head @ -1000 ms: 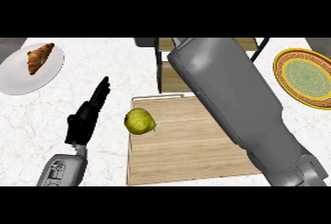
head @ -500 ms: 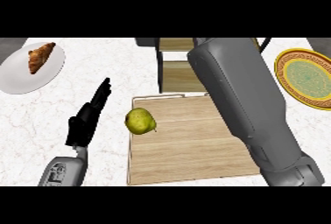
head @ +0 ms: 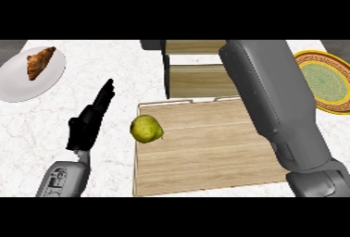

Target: Pick the lemon from the tray and place it in the tiered shelf

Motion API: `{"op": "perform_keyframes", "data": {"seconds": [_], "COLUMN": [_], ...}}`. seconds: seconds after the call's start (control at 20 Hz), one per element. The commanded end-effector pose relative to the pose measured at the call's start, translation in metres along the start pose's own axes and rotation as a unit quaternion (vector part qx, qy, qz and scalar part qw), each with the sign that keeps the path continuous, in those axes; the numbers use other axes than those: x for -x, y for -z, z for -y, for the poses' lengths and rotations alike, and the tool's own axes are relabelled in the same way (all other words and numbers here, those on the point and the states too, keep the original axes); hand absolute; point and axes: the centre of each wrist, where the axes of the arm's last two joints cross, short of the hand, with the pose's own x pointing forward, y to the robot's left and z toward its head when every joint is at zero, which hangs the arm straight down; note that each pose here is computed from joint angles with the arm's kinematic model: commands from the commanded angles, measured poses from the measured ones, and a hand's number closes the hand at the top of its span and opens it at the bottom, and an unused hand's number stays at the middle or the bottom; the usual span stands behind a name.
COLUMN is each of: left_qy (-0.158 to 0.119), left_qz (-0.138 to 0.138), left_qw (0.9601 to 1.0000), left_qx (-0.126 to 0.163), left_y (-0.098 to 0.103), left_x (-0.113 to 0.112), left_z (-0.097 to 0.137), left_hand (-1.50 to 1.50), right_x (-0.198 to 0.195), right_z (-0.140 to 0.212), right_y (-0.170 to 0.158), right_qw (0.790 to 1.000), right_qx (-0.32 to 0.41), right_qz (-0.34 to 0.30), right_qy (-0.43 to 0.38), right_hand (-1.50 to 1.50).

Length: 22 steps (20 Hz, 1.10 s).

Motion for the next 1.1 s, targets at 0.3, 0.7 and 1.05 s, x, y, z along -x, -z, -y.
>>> {"op": "perform_keyframes", "data": {"seconds": [0.3,0.7,1.05], "left_qy": [-0.007,0.007,-0.005], "left_qz": [0.003,0.0,-0.005], "left_qw": [1.0,1.0,1.0], "left_qx": [0.0,-0.004,0.002], "left_y": [-0.014,-0.002,-0.01], "left_x": [0.008,-0.001,-0.002], "left_z": [-0.005,0.007,0.001], "left_hand": [0.0,0.0,0.0], "right_x": [0.022,0.018,-0.008], "right_z": [0.016,0.028,0.068], "right_y": [-0.005,0.004,0.006], "right_qw": [0.997,0.991,0.979], "right_qx": [0.025,0.01,0.025], "right_qz": [-0.074,-0.083,-0.098], "right_qy": [0.01,0.104,0.177], "right_hand": [-1.5,-1.5,-1.5]}}
